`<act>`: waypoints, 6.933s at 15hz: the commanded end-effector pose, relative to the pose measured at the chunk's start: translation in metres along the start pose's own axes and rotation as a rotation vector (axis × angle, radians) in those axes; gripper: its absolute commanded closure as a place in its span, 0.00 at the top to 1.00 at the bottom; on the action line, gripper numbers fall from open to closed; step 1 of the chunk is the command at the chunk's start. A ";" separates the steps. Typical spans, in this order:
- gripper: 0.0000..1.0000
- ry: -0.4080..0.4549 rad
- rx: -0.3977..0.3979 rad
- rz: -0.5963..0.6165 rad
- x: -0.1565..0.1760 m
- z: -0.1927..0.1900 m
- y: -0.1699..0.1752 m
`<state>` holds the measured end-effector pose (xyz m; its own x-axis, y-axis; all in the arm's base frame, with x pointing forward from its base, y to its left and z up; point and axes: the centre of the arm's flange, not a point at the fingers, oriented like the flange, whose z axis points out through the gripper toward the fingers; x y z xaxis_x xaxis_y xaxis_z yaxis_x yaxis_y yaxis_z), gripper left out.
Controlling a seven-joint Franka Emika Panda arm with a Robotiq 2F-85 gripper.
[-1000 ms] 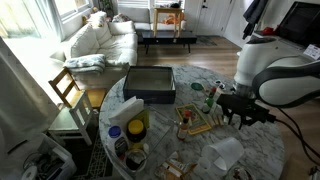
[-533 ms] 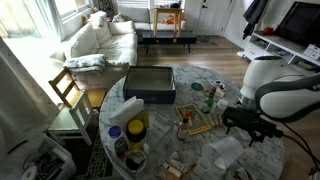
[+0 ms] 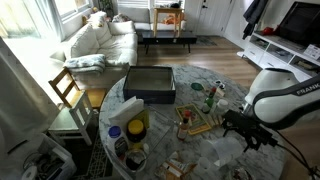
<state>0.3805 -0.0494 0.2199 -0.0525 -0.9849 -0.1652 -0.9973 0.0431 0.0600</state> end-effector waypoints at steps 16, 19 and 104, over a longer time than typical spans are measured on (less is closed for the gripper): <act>0.67 -0.210 0.162 0.271 0.025 0.027 0.007; 0.67 -0.158 0.133 0.238 0.021 0.008 0.004; 0.55 -0.083 0.019 -1.020 -0.087 0.002 -0.011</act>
<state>0.3964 0.0623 0.2220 0.8787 -0.4622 -0.1189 -0.4737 -0.8750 -0.0997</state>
